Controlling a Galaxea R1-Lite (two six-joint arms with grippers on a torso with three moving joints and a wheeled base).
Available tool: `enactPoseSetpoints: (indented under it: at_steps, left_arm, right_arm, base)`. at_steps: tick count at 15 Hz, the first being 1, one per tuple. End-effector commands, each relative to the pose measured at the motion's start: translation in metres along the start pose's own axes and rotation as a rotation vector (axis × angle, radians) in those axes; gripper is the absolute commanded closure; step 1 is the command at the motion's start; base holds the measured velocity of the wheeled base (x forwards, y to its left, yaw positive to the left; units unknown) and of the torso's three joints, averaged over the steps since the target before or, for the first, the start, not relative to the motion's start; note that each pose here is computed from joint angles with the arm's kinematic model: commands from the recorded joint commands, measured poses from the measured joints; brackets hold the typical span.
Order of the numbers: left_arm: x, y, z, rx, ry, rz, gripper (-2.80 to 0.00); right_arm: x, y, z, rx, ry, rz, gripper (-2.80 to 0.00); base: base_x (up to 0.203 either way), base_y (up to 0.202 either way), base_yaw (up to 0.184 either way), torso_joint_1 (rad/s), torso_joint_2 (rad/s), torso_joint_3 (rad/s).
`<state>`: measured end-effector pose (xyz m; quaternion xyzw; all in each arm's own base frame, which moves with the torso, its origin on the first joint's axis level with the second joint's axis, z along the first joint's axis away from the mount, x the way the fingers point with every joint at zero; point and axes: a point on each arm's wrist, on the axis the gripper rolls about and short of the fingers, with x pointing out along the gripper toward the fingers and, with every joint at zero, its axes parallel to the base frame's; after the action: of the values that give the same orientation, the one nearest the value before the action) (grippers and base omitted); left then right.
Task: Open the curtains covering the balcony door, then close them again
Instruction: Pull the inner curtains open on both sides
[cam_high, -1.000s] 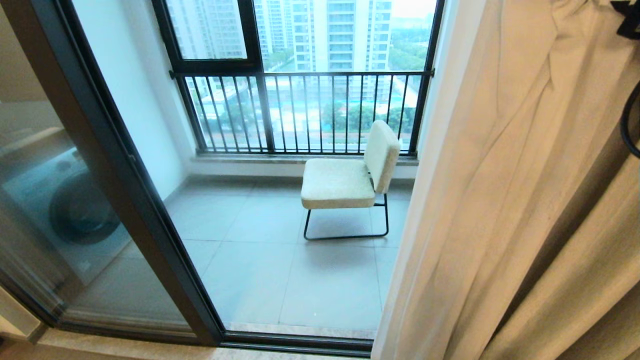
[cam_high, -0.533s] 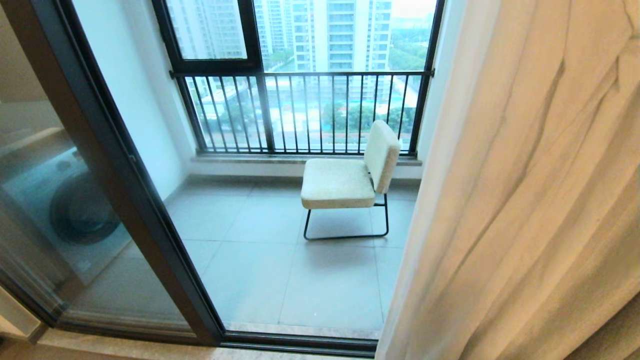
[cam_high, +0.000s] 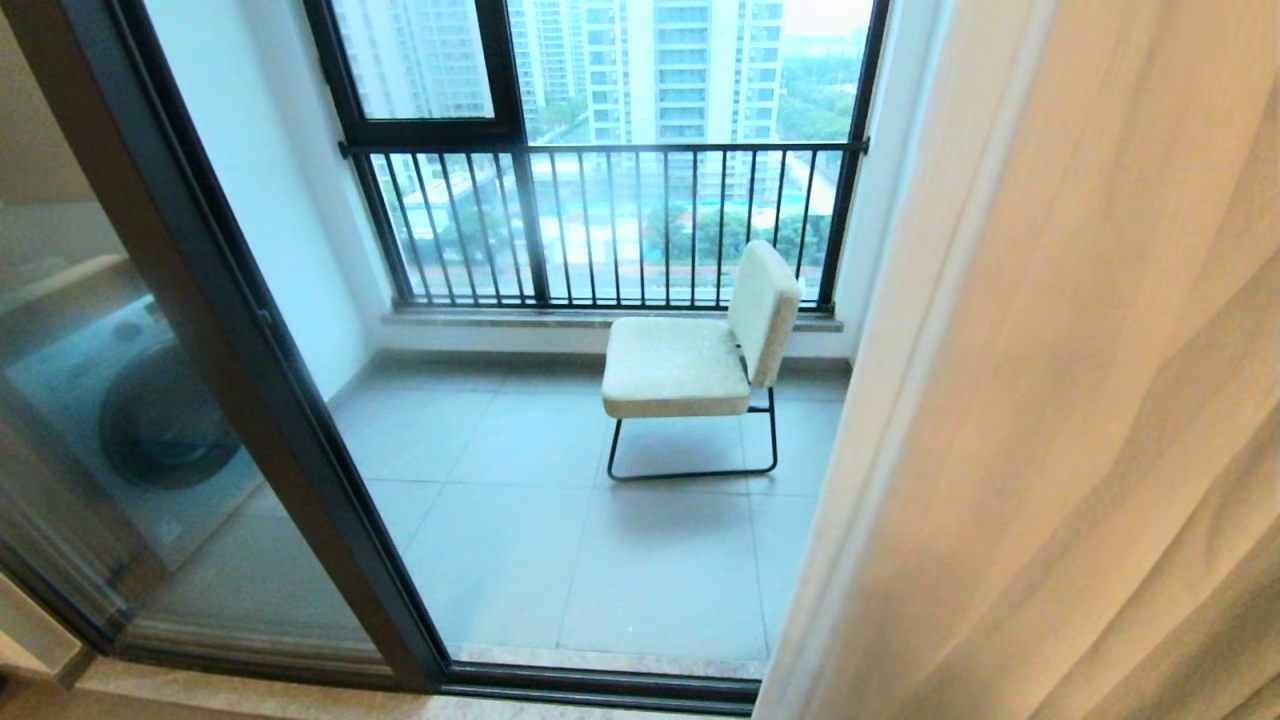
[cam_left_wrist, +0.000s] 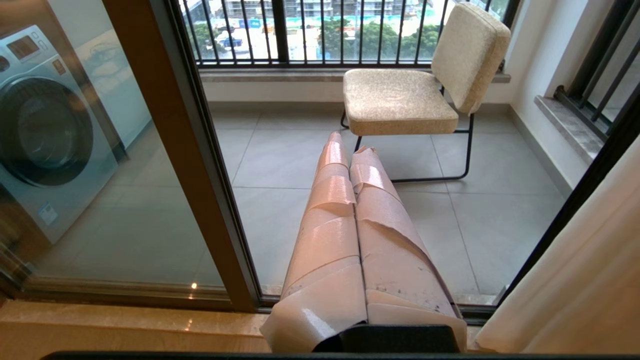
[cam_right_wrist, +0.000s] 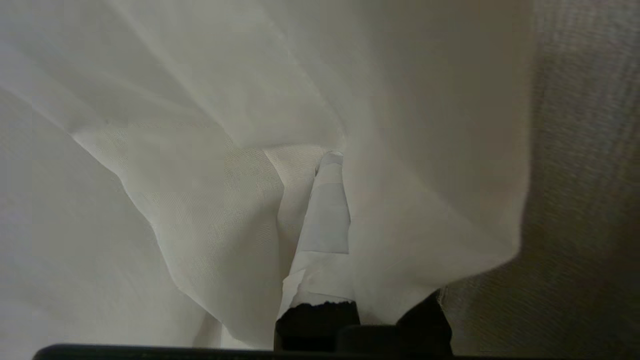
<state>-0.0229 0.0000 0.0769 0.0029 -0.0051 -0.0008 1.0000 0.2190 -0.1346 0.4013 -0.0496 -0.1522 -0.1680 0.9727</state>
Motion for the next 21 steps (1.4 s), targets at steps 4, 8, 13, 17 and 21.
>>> enactPoseSetpoints:
  at_steps: [4,8,13,17,21]
  left_arm:
    - [0.000,0.000,0.000,0.000,-0.001,-0.001,0.00]
    - [0.000,0.000,0.000,0.000,-0.001,0.000,0.00]
    - [0.000,0.000,0.000,0.000,-0.001,0.000,0.00]
    - [0.000,0.000,0.000,0.000,-0.001,0.000,0.00]
    - [0.000,0.000,0.000,0.000,-0.001,0.000,0.00]
  right_arm:
    - [0.012,-0.052,-0.015,-0.047,0.027,-0.148,0.00]
    - [0.017,-0.085,-0.021,-0.072,0.037,-0.235,0.00]
    - [0.016,-0.131,-0.033,-0.102,0.062,-0.349,0.00]
    - [0.017,-0.159,-0.039,-0.122,0.062,-0.410,0.00]
    - [0.015,-0.184,-0.047,-0.138,0.075,-0.463,0.00]
  base:
    - [0.000,0.000,0.000,0.000,0.00,0.000]
    - [0.000,0.000,0.000,0.000,0.00,0.000]
    - [0.000,0.000,0.000,0.000,0.00,0.000]
    - [0.000,0.000,0.000,0.000,0.00,0.000]
    - [0.000,0.000,0.000,0.000,0.00,0.000]
